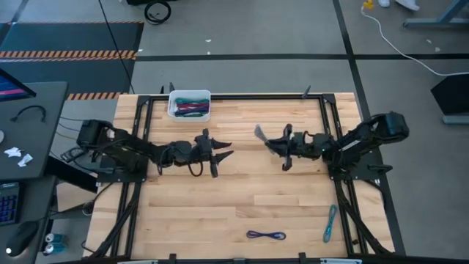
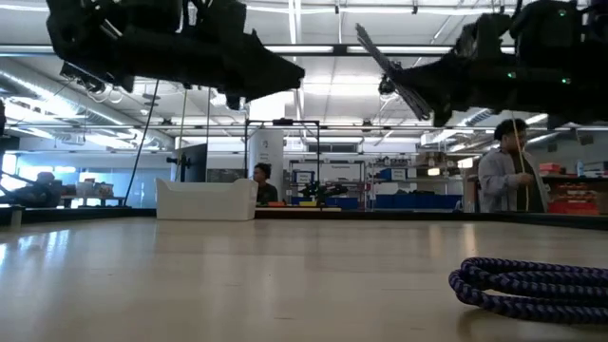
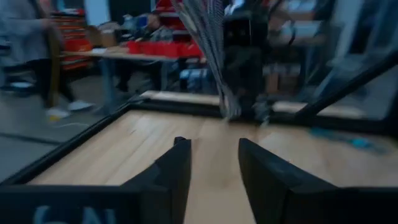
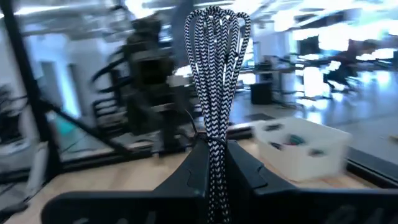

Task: Pick and place USB-C Cables
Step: Put the white USB cable into the white bin

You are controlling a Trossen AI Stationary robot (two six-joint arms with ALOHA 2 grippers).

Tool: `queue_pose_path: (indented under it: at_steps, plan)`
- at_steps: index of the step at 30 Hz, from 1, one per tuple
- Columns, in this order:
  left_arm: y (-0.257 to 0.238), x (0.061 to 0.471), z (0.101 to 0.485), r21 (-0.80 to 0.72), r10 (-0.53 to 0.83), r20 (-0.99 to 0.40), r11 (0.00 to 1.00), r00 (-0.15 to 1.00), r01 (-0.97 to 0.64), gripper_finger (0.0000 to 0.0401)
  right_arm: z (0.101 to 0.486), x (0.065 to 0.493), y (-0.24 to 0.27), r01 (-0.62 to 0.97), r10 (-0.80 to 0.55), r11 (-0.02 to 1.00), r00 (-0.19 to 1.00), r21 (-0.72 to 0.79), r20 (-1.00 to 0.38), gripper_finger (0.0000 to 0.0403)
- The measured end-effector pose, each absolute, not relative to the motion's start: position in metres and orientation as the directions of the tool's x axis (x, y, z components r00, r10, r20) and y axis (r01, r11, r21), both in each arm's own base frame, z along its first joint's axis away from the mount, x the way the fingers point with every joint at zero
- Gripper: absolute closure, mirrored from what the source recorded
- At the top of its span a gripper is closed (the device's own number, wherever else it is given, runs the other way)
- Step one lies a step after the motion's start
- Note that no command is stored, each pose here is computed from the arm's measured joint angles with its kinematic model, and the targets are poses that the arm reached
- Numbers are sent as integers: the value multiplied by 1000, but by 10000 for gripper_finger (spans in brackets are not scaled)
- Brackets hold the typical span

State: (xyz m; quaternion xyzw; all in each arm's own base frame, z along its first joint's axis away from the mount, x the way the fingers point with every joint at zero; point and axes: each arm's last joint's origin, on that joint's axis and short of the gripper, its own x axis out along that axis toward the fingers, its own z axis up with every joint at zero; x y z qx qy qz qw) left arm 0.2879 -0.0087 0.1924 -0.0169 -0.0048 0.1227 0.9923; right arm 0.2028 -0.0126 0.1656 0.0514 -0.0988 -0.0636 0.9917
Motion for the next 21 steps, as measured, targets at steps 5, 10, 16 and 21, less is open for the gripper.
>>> queue_pose_path:
  at_steps: [5,10,16,21]
  plan:
    - [4,293,192,-108,147,95,985,985,-136,178,173,239,-5,60,-67,997,974,38,214,375]
    - [10,294,194,-98,120,141,990,983,-106,91,176,268,-4,25,-25,1000,964,4,264,375]
    - [10,292,203,-77,116,234,992,965,-101,54,169,295,-4,7,-8,1000,964,6,264,375]
    - [9,292,208,-56,103,275,994,956,-91,66,162,306,-4,-12,6,1000,968,22,250,375]
